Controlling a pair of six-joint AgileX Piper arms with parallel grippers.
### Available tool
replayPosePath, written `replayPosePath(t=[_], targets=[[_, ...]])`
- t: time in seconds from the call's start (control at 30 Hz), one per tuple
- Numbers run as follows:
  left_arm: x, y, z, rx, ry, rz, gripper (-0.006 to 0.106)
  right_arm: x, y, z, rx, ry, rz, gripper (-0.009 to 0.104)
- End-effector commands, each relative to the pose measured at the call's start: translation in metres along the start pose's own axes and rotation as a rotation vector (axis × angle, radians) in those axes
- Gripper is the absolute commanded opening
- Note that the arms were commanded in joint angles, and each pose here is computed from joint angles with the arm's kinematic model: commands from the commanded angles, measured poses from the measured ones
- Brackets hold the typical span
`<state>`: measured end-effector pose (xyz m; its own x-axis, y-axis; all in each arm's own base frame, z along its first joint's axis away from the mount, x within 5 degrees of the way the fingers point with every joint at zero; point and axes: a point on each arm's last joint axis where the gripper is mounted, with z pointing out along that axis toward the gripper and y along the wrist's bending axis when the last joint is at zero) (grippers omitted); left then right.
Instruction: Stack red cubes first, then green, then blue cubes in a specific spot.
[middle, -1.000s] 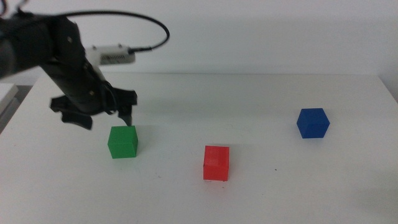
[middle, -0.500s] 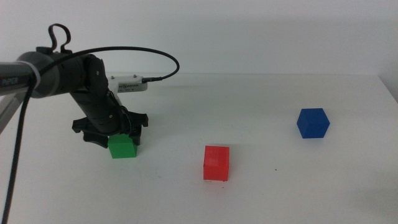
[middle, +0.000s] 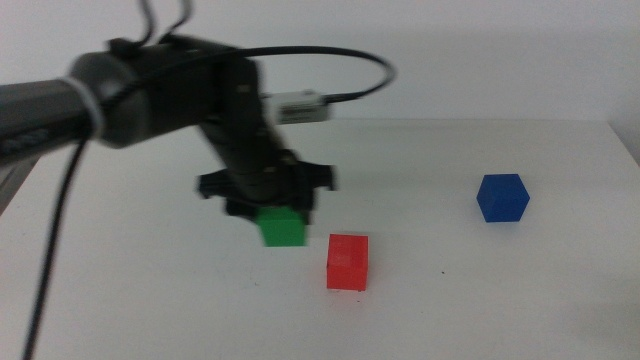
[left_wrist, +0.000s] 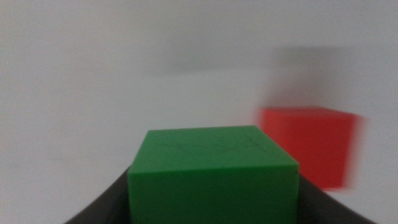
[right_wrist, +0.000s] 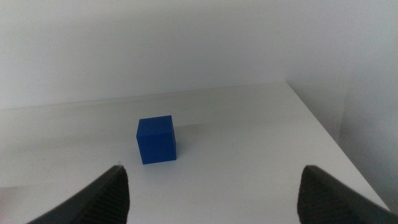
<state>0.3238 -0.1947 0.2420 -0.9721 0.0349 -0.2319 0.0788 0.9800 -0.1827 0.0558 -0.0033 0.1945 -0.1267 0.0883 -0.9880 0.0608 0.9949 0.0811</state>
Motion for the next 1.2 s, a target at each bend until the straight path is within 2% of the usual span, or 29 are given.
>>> replayPosePath(t=[0.0,0.13,0.23,0.53,0.87,0.93,0.97,1.07,1.17], targets=[[0.005,-0.03,-0.01,-0.004,-0.013,0.022,0.002,0.0,0.0,0.0,0.005,-0.01,-0.013,0.088],[0.012,-0.064,-0.005,-0.008,-0.019,0.07,0.008,0.0,0.0,0.0,0.005,-0.01,-0.013,0.088],[0.014,-0.072,0.003,0.0,-0.013,0.079,0.01,0.0,0.0,0.0,0.005,-0.01,-0.013,0.088],[0.009,-0.079,0.025,0.028,-0.031,0.073,0.01,0.0,0.0,0.0,0.005,-0.01,-0.013,0.088],[0.009,-0.079,0.04,0.012,-0.006,0.071,0.01,0.0,0.0,0.0,0.005,-0.01,-0.013,0.088],[0.009,-0.078,0.043,0.0,-0.004,0.088,0.025,0.0,0.0,0.0,0.005,-0.01,-0.013,0.088],[0.009,-0.078,0.043,0.003,-0.007,0.091,0.072,0.0,0.0,0.0,0.005,-0.01,-0.013,0.088],[0.007,-0.076,0.041,-0.01,-0.02,0.123,0.094,0.0,0.0,0.0,0.005,-0.01,-0.013,0.088],[0.005,-0.077,0.025,0.008,-0.054,0.214,0.094,0.0,0.0,0.0,0.005,-0.01,-0.013,0.088]])
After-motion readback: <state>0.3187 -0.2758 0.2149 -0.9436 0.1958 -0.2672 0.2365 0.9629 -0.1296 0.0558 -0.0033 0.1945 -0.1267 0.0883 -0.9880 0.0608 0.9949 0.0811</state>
